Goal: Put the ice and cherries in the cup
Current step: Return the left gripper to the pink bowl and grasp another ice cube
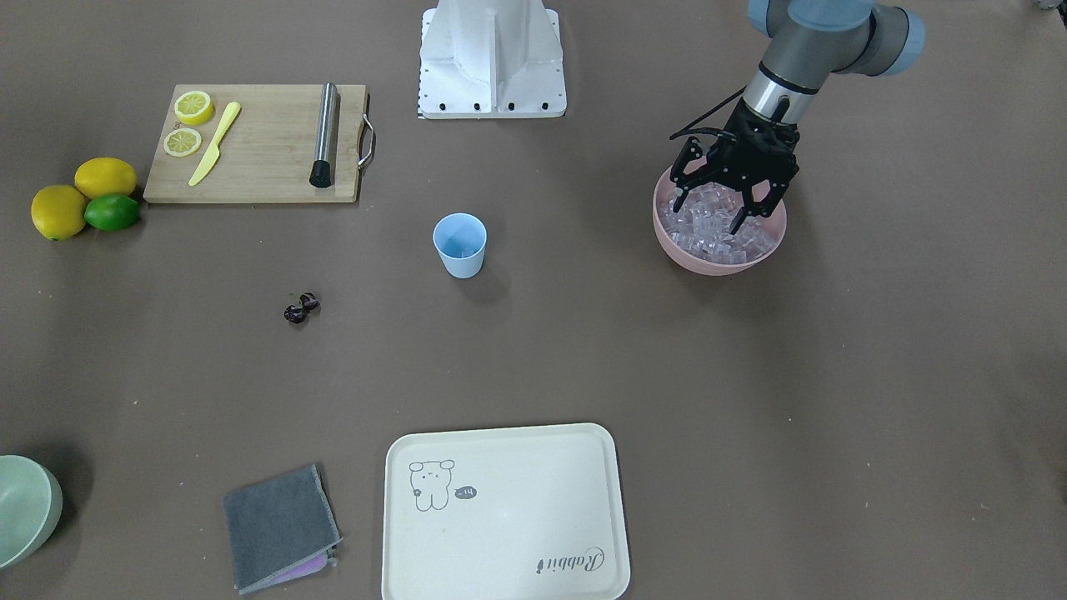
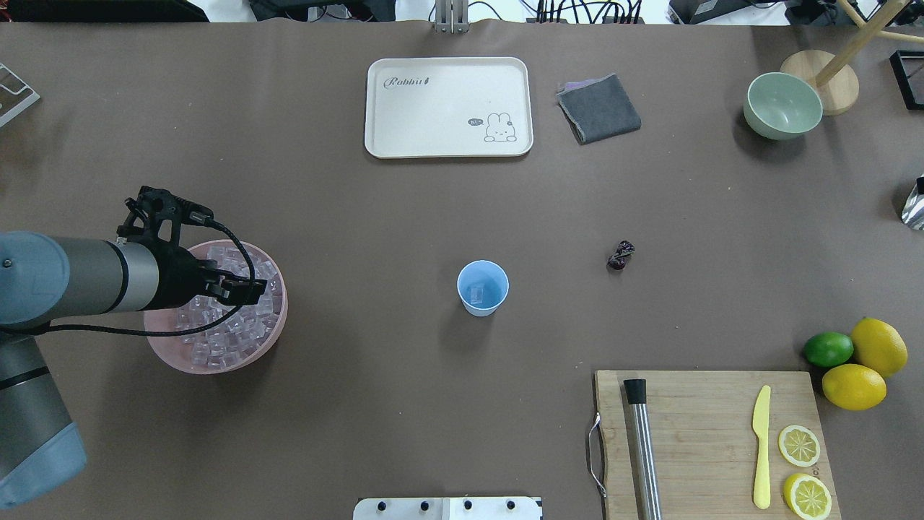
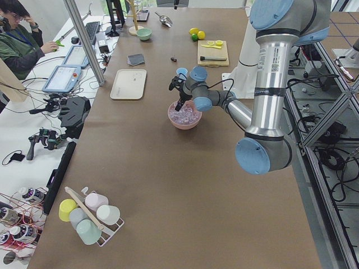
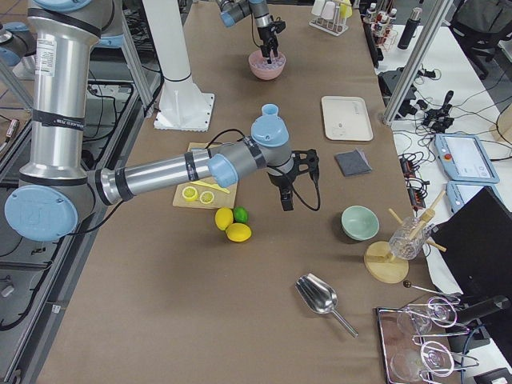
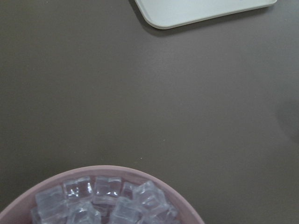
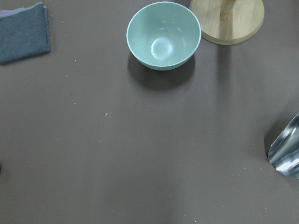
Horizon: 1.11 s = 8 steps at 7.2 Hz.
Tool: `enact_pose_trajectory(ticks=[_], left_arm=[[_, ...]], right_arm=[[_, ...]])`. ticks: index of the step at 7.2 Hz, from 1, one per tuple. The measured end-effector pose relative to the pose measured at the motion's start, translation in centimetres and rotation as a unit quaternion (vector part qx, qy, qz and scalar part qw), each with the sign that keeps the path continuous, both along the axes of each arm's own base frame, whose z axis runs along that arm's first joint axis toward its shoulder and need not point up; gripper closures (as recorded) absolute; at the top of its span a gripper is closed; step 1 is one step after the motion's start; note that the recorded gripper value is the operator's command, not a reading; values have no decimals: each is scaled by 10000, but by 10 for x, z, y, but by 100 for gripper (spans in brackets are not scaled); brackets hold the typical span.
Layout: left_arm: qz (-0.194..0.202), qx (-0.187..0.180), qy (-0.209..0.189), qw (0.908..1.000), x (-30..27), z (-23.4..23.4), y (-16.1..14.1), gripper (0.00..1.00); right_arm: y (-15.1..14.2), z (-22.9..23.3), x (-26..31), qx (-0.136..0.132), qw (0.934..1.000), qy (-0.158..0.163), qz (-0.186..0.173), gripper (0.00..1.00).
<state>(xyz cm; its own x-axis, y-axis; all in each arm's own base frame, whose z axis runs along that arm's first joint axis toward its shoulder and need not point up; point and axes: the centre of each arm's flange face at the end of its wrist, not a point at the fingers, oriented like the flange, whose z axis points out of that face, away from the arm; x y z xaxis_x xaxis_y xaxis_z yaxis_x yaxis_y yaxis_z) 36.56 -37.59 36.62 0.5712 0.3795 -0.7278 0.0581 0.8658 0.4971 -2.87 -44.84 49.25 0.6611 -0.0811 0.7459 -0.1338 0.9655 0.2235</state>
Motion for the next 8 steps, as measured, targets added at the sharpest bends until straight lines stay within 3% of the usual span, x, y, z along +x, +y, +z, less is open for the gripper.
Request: enact_pose_trajectory(ticks=[8], left_arm=[[-54, 38, -216, 9997, 20, 16, 5, 4]], right_arm=[[0, 0, 0, 1, 10000, 3, 6, 0]])
